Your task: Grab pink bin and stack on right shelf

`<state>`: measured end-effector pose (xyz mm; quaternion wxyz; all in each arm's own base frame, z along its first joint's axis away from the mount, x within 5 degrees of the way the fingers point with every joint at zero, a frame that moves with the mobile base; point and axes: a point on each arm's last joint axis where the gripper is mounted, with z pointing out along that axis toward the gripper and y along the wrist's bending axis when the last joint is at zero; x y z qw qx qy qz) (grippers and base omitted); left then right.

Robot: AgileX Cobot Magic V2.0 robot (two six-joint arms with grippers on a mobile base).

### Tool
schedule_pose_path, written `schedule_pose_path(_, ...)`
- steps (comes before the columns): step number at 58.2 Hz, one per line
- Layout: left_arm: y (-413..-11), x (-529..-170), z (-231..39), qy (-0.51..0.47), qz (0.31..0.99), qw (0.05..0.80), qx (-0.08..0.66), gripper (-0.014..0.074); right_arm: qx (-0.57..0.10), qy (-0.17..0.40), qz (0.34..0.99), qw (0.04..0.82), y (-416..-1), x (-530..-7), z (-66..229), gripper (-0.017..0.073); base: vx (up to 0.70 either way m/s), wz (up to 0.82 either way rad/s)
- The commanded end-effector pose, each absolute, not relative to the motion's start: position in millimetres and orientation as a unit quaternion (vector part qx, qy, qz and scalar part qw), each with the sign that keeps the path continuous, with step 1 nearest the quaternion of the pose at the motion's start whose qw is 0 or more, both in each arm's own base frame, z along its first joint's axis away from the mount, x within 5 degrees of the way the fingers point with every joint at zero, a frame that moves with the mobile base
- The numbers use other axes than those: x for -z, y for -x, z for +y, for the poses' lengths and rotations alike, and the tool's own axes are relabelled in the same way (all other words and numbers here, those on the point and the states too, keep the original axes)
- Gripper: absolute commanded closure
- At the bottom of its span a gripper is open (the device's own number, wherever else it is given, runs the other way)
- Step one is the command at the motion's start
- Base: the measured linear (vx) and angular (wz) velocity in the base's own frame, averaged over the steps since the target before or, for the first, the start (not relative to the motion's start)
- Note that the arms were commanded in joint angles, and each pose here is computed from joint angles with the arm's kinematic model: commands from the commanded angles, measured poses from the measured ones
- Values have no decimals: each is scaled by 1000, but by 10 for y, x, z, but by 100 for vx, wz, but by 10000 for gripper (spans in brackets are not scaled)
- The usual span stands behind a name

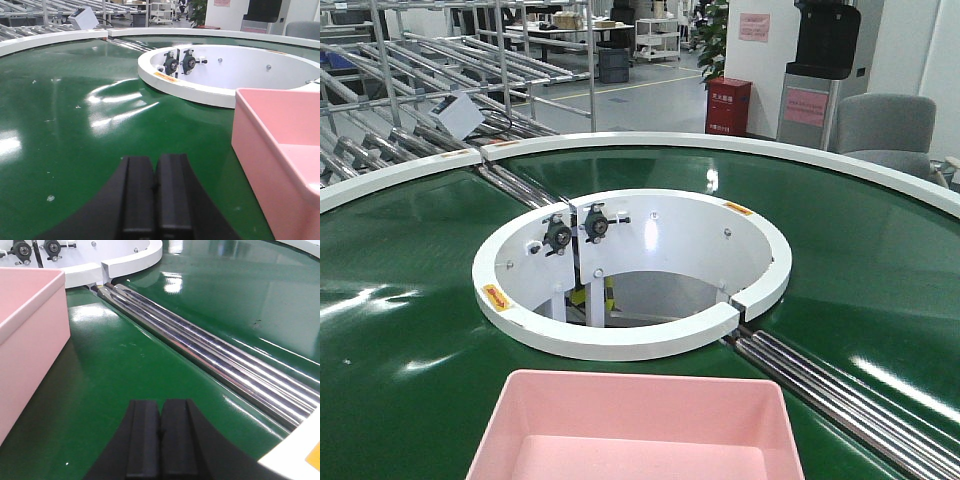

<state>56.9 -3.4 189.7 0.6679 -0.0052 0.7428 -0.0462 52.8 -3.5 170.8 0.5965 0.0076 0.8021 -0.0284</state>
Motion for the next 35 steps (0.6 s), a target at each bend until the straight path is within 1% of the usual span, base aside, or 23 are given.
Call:
schedule_pose_path(1, -592, -1930, -36, 9, 724, 688, 50, 601, 33, -7, 783, 621, -552, -1769, -39, 571, 0, 0)
schedule_pose_path(30, -593, -1941, -36, 9, 720, 692, 50, 601, 35, -6, 781, 624, -553, -1775, -39, 571, 0, 0)
schedule_pose_path(31, -593, -1941, -36, 9, 720, 692, 50, 601, 39, -3, 779, 626, -554, -1780, -42, 571, 0, 0)
schedule_pose_path(35, -593, -1941, -36, 9, 720, 692, 50, 601, 91, 44, 771, 629, -557, -1800, -61, 571, 0, 0)
